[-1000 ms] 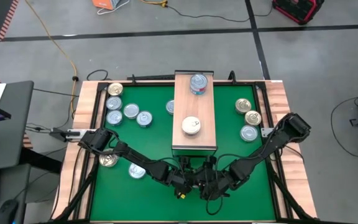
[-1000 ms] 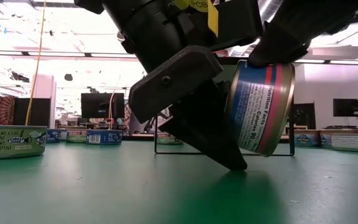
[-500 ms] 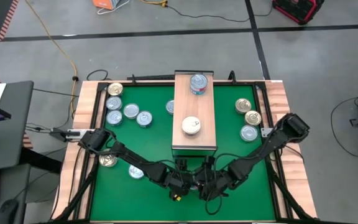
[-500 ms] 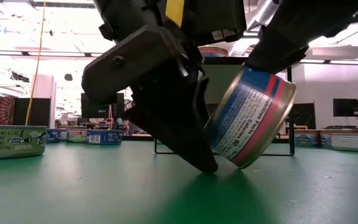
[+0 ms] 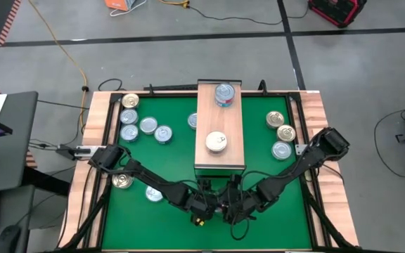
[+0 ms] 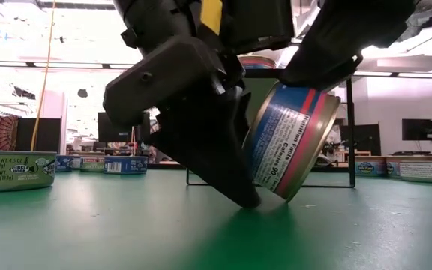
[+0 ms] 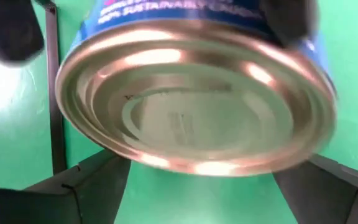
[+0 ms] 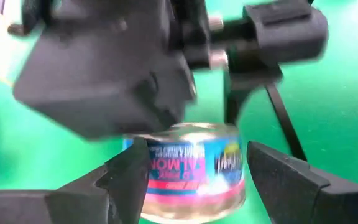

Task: Stack canned seafood by type on shelf
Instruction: Stack the blue tuna can on top of the blue tuna can on the shelf

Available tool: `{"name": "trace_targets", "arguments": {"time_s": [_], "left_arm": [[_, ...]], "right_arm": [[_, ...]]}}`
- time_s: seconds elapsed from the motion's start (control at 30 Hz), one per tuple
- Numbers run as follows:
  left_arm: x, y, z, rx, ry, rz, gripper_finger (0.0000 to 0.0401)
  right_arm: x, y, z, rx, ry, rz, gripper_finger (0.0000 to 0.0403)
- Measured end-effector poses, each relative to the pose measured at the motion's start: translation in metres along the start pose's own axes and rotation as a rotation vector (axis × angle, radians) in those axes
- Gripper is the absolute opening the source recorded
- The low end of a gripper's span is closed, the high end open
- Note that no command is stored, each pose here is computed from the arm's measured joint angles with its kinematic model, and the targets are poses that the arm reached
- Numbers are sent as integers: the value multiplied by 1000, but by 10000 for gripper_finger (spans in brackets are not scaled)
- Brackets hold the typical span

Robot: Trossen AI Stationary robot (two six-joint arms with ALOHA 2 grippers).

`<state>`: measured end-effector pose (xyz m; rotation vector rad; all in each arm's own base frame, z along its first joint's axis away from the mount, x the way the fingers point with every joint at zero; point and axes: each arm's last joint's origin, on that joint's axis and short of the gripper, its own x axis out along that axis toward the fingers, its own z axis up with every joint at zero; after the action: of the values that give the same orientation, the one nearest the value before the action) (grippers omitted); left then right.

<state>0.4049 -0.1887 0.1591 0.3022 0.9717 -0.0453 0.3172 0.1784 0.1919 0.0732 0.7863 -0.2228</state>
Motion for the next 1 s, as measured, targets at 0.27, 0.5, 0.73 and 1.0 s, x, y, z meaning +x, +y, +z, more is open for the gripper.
{"name": "trace_targets", "arguments": {"time_s": [0.27,0.5,0.73,1.0], "left_arm": [[-29,8,4,-30,3,-2,366],[-30,8,4,-52,4,-1,366],[-19,5,-4,-83,-44,15,366],[-23,1,-10,-87,5,28,366]], "right_arm": [[1,-2,-1,-14,13,-7,292],[2,-2,0,-8,6,-4,292],[3,3,8,-7,-65,42,292],[5,0,13,-10,-86,47,292]]}}
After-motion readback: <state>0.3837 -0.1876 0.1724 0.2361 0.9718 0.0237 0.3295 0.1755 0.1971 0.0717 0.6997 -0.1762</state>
